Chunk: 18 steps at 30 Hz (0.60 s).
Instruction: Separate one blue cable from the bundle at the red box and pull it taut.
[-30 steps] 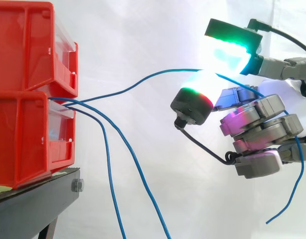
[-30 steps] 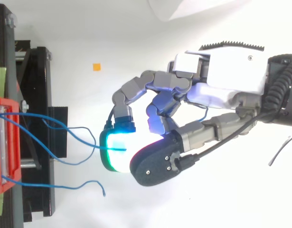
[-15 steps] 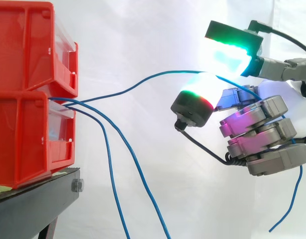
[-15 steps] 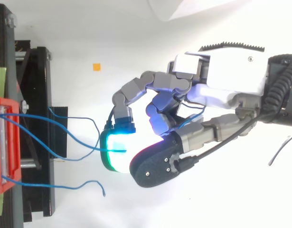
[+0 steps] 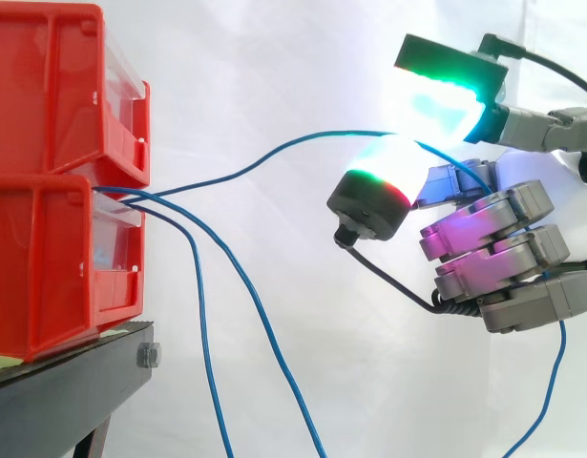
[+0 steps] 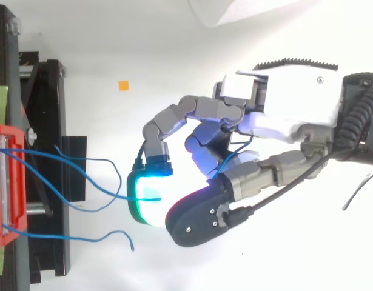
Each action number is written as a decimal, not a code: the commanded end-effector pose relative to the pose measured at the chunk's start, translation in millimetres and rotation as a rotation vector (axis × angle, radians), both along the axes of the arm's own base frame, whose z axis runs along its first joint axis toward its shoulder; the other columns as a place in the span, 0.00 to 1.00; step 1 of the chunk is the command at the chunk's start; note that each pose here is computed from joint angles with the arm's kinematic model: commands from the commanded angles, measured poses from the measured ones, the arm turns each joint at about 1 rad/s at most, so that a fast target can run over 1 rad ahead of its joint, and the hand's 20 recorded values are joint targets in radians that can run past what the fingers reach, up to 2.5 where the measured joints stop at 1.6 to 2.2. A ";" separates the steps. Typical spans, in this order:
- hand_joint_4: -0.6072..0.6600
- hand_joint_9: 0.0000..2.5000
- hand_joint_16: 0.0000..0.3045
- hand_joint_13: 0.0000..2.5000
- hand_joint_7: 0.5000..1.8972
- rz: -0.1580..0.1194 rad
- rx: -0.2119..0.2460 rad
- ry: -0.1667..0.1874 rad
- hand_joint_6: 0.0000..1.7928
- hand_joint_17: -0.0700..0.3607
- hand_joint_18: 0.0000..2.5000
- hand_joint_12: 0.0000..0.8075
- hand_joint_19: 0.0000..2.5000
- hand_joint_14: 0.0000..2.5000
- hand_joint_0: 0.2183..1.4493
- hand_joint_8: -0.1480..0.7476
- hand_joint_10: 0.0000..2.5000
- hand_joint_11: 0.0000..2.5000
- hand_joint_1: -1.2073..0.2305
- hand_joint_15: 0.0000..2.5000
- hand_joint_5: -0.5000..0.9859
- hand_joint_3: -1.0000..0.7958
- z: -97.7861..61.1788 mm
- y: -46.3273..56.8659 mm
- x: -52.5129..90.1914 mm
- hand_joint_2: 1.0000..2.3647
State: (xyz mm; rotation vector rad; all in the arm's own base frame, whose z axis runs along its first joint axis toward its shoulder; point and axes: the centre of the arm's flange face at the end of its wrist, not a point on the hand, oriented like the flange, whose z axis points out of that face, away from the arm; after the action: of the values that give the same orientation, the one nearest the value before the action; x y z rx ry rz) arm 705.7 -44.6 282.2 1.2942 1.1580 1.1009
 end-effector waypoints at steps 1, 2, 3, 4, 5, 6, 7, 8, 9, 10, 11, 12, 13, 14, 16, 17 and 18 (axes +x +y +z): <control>0.55 0.31 0.10 0.31 0.41 -0.002 0.000 0.000 0.48 0.32 0.57 0.45 0.78 1.00 0.35 0.52 0.63 0.56 0.40 0.56 0.24 0.37 0.4 0.3 0.0 0.01; 0.55 0.31 0.10 0.31 0.41 -0.002 -0.001 0.001 0.48 0.31 0.57 0.45 0.78 1.00 0.35 0.52 0.62 0.56 0.40 0.56 0.24 0.37 0.2 0.3 -0.2 0.01; 0.55 0.31 0.09 0.31 0.42 0.000 -0.001 0.001 0.48 0.31 0.57 0.45 0.77 1.00 0.35 0.52 0.62 0.56 0.40 0.55 0.24 0.36 0.2 0.4 -0.1 0.01; 0.55 0.31 0.09 0.31 0.41 0.000 -0.001 0.001 0.48 0.31 0.56 0.45 0.78 1.00 0.35 0.52 0.62 0.56 0.40 0.57 0.24 0.36 0.2 0.4 -0.1 0.01; 0.55 0.31 0.10 0.31 0.42 0.000 -0.001 0.001 0.48 0.32 0.56 0.45 0.78 1.00 0.35 0.52 0.62 0.56 0.40 0.56 0.24 0.36 0.2 0.4 -0.1 0.01; 0.54 0.31 0.09 0.31 0.41 0.000 -0.001 0.001 0.48 0.31 0.56 0.46 0.78 1.00 0.35 0.52 0.62 0.56 0.40 0.56 0.24 0.37 0.2 0.4 -0.1 0.01; 0.54 0.31 0.09 0.31 0.41 0.000 -0.001 0.001 0.48 0.31 0.56 0.46 0.78 1.00 0.35 0.52 0.62 0.56 0.40 0.56 0.24 0.37 0.2 0.4 -0.1 0.01; 0.54 0.31 0.10 0.31 0.41 0.000 -0.001 0.001 0.48 0.32 0.56 0.46 0.78 1.00 0.35 0.52 0.62 0.56 0.40 0.56 0.24 0.37 0.2 0.4 -0.1 0.01; 0.54 0.31 0.09 0.31 0.41 0.000 -0.001 0.003 0.48 0.31 0.56 0.46 0.77 1.00 0.35 0.52 0.62 0.56 0.40 0.56 0.24 0.37 0.1 0.4 -0.3 0.01; 0.54 0.31 0.09 0.31 0.41 0.000 -0.001 0.003 0.48 0.31 0.56 0.46 0.77 1.00 0.35 0.52 0.61 0.57 0.40 0.56 0.24 0.37 0.1 0.4 -0.3 0.01; 0.54 0.31 0.09 0.31 0.42 0.000 -0.001 0.003 0.48 0.31 0.56 0.46 0.78 0.99 0.35 0.52 0.61 0.56 0.40 0.57 0.24 0.37 0.1 0.4 -0.3 0.01; 0.54 0.31 0.10 0.31 0.42 0.000 -0.001 0.003 0.48 0.32 0.56 0.46 0.77 0.99 0.35 0.52 0.61 0.57 0.40 0.57 0.24 0.36 0.1 0.4 -0.3 0.01; 0.54 0.31 0.09 0.31 0.42 0.000 -0.001 0.003 0.48 0.31 0.56 0.46 0.77 0.99 0.35 0.52 0.61 0.56 0.40 0.57 0.24 0.36 0.1 0.4 -0.3 0.01; 0.55 0.31 0.09 0.31 0.42 0.000 -0.001 0.003 0.48 0.31 0.56 0.46 0.77 0.99 0.35 0.52 0.61 0.56 0.40 0.57 0.24 0.36 0.1 0.4 -0.3 0.01; 0.55 0.31 0.09 0.31 0.42 0.000 -0.001 0.003 0.48 0.31 0.56 0.46 0.78 0.99 0.35 0.52 0.61 0.57 0.40 0.57 0.24 0.36 0.1 0.4 -0.3 0.01; 0.54 0.31 0.10 0.31 0.42 0.000 -0.001 0.003 0.48 0.32 0.56 0.46 0.78 0.99 0.35 0.52 0.61 0.56 0.40 0.57 0.24 0.37 0.1 0.4 -0.3 0.01; 0.54 0.31 0.10 0.31 0.42 0.000 -0.001 0.003 0.48 0.32 0.56 0.46 0.78 0.99 0.36 0.52 0.61 0.56 0.40 0.57 0.24 0.36 0.1 0.4 -0.3 0.01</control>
State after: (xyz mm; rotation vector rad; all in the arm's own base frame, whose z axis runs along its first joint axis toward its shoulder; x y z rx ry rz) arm 705.4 -44.3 282.3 1.2956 1.1598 1.0987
